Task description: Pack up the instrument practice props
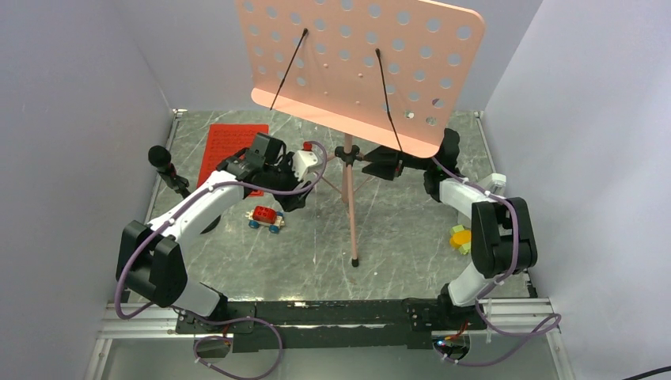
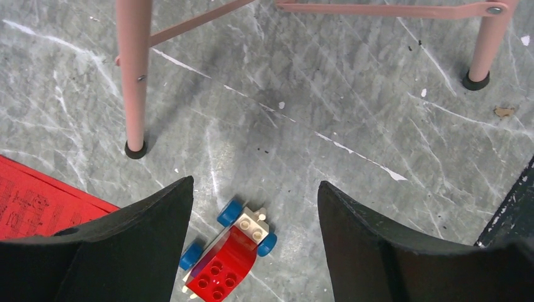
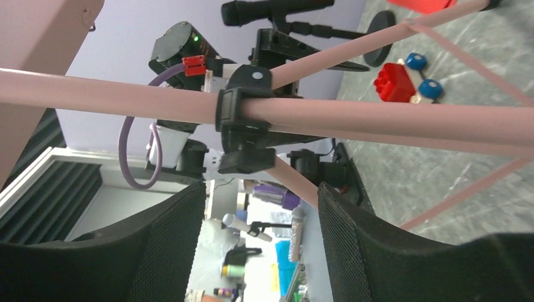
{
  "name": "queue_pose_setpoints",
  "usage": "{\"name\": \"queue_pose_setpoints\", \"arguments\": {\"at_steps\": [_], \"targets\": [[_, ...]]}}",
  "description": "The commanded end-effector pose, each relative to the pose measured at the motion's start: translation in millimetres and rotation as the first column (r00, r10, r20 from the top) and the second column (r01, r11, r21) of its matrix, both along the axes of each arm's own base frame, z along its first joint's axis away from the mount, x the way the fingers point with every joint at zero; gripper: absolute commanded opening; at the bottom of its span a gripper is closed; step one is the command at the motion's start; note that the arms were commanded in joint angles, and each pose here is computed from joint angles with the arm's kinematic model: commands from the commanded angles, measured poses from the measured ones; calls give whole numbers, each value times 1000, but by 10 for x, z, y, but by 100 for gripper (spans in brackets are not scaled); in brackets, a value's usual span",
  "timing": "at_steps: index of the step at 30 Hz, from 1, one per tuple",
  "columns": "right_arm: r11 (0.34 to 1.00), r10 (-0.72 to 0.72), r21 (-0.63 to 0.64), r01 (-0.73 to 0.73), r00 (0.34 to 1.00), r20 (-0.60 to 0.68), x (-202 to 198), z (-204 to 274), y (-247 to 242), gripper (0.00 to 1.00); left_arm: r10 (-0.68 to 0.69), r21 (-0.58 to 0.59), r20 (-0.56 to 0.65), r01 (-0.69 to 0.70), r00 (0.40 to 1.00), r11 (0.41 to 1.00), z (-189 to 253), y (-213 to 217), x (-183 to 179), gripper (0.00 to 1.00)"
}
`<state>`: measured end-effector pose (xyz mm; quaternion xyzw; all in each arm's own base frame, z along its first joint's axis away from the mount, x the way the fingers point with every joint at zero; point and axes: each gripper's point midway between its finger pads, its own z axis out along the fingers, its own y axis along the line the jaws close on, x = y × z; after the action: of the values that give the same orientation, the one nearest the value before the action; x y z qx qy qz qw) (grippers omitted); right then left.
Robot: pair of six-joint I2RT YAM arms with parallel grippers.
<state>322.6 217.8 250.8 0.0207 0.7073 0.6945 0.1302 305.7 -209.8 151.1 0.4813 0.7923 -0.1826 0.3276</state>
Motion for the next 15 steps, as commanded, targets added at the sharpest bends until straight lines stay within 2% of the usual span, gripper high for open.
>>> {"name": "queue_pose_setpoints", "arguments": {"at_steps": [1, 6, 10, 15], "targets": [[998, 46, 43, -48, 997, 62, -4, 317, 123, 65, -37, -3, 56, 37, 998, 999, 218, -66, -34, 76], [998, 40, 51, -40, 999, 6, 99, 245, 158, 55, -41, 3, 36, 41, 999, 999, 177, -50, -109, 76], [996, 63, 56, -63, 998, -1, 105, 231, 235, 38, -37, 10, 36, 37, 999, 999, 169, -28, -119, 76], [995, 83, 56, -81, 996, -18, 89, 204, 288, 39, -35, 19, 39, 34, 999, 999, 159, -13, -111, 76]]}}
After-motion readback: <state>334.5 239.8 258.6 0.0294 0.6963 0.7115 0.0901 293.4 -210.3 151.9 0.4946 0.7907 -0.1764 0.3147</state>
